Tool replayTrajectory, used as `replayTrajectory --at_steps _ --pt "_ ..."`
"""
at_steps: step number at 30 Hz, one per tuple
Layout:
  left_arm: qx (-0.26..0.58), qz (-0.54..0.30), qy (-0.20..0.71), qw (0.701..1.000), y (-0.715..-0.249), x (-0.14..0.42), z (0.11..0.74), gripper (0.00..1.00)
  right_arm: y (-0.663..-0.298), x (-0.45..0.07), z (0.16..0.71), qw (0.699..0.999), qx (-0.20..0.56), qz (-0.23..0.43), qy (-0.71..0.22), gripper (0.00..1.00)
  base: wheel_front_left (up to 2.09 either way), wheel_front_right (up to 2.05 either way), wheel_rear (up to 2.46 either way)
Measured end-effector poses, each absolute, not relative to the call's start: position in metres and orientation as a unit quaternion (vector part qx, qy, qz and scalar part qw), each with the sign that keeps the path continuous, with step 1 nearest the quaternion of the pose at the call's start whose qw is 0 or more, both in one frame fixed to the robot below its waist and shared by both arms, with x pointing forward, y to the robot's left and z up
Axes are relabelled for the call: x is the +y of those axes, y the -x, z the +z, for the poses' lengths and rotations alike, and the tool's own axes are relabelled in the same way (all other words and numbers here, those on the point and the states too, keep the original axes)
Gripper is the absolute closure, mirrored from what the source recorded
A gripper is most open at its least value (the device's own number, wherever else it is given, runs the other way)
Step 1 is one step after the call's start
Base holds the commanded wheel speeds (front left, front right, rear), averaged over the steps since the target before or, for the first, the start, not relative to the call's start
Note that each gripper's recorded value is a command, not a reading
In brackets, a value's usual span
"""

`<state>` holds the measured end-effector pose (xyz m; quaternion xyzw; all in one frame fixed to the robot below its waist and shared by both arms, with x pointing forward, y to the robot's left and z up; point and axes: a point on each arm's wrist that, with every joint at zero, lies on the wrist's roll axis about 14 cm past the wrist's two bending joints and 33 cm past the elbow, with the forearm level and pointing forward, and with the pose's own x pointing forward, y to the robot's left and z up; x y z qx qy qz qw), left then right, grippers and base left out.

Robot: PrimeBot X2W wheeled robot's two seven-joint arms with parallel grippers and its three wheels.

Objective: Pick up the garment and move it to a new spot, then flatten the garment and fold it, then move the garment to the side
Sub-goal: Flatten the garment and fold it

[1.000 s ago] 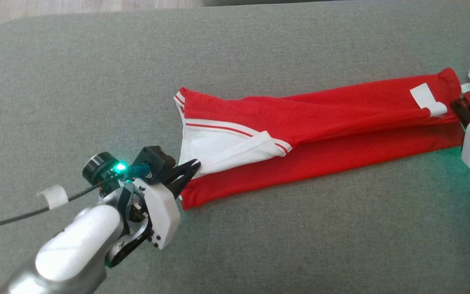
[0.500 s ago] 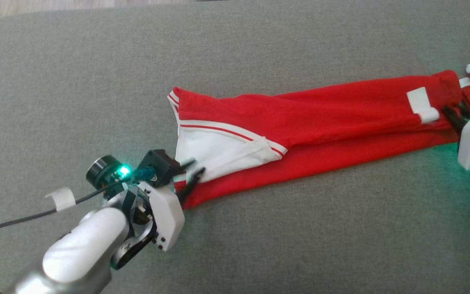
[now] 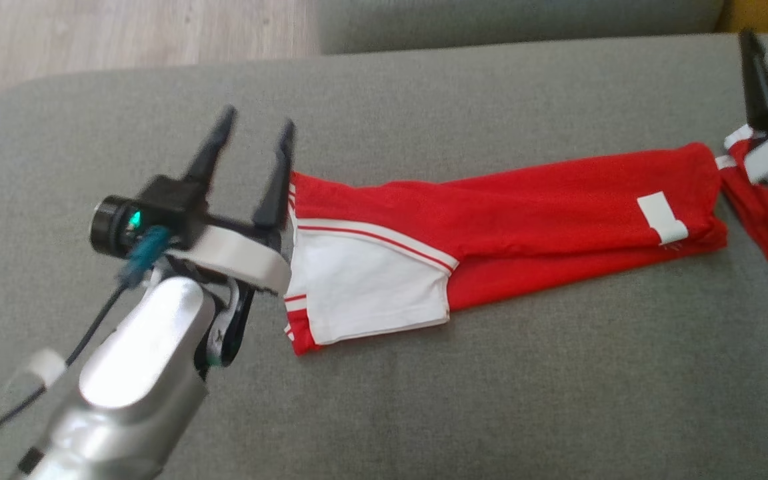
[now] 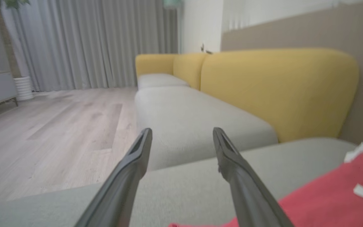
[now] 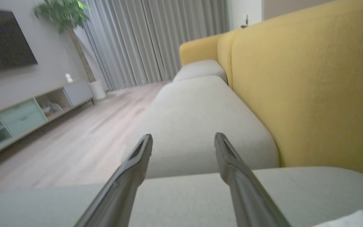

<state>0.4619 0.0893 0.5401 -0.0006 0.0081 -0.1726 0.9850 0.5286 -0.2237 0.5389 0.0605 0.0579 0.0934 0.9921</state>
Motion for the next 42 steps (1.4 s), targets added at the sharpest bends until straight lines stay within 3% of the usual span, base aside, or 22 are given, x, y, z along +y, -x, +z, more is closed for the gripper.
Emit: replayTrajectory --at_steps 2,6,13,21,33,42 --pt "-0.046 -0.130 0.050 0.989 -0.464 0.100 0.565 0.00 -0.528 -0.209 0.572 0.990 -0.017 0.097 -0.100 0.00 0.00 0.00 0.00" --pt "-0.038 -0.081 0.081 0.993 -0.453 0.117 0.551 0.00 -0.514 -0.191 0.579 0.987 -0.051 0.102 -0.110 0.00 0.00 0.00 0.00" --pt "-0.025 -0.022 0.114 0.993 -0.427 0.136 0.531 0.00 -0.461 -0.175 0.530 0.987 -0.033 0.071 -0.137 0.00 0.00 0.00 0.00" --pt "0.013 -0.032 0.116 0.993 -0.395 0.127 0.492 0.00 -0.407 -0.161 0.464 0.987 0.036 0.039 -0.155 0.00 0.00 0.00 0.00" --pt "0.021 -0.049 0.109 0.993 -0.410 0.117 0.479 0.00 -0.425 -0.178 0.458 0.991 0.038 0.013 -0.125 0.00 0.00 0.00 0.00" --pt "0.034 -0.046 0.107 0.993 -0.424 0.122 0.466 0.00 -0.449 -0.232 0.412 0.985 0.135 -0.072 -0.075 0.00 0.00 0.00 0.00"
